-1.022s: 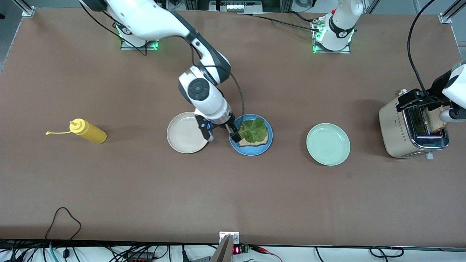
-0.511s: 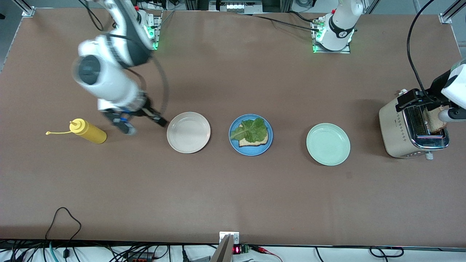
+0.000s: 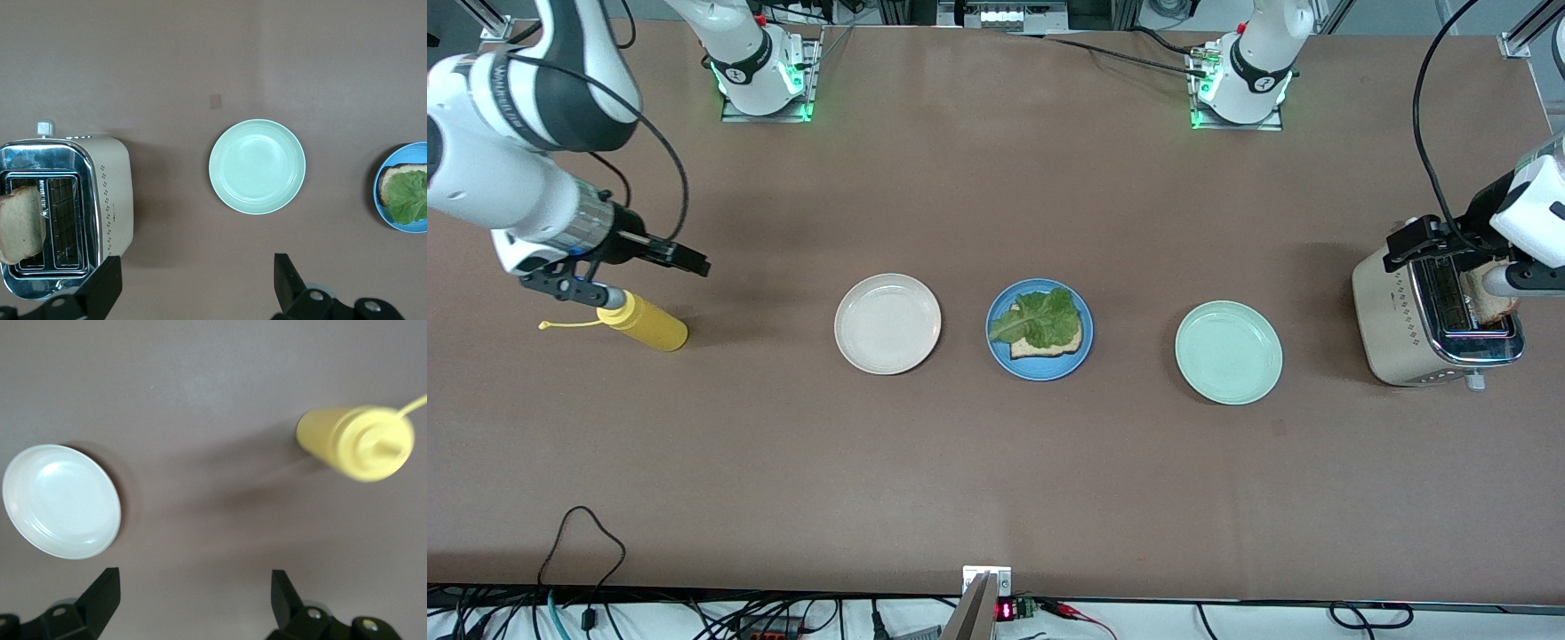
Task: Make sandwich in blue plate with both arms
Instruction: 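Release the lettuce and move the right gripper to the yellow bottle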
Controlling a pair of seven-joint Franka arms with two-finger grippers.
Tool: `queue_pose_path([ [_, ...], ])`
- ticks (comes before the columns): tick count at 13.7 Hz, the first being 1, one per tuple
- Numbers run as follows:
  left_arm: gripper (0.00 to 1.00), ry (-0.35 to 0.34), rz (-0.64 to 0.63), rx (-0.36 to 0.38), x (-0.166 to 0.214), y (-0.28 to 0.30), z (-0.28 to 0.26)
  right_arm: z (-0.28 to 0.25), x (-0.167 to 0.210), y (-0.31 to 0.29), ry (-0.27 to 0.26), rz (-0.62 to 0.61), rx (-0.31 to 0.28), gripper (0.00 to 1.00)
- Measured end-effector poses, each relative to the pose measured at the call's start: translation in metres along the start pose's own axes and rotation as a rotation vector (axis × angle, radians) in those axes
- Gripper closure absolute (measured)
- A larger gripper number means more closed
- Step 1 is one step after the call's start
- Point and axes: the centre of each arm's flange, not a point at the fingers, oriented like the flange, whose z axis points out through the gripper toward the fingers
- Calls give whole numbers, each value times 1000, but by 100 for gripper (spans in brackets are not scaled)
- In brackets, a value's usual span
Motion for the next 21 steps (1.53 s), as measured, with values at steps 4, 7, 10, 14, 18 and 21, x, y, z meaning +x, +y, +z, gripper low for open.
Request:
queue_pose_path([
  [4,0,0,0,0,0,0,0,-8,10,75,13,-169,15,0],
  [7,0,0,0,0,0,0,0,-11,10,132,21,-344,25,0],
  [10,0,0,0,0,0,0,0,-7,7,169,19,-509,34,0],
  [14,0,0,0,-1,0,0,0,6,9,198,18,-693,48,0],
  [18,0,0,0,-1,0,0,0,33,18,225,52,-838,98,0],
  [21,0,1,0,-1,0,0,0,61,28,248,124,-940,160,0],
])
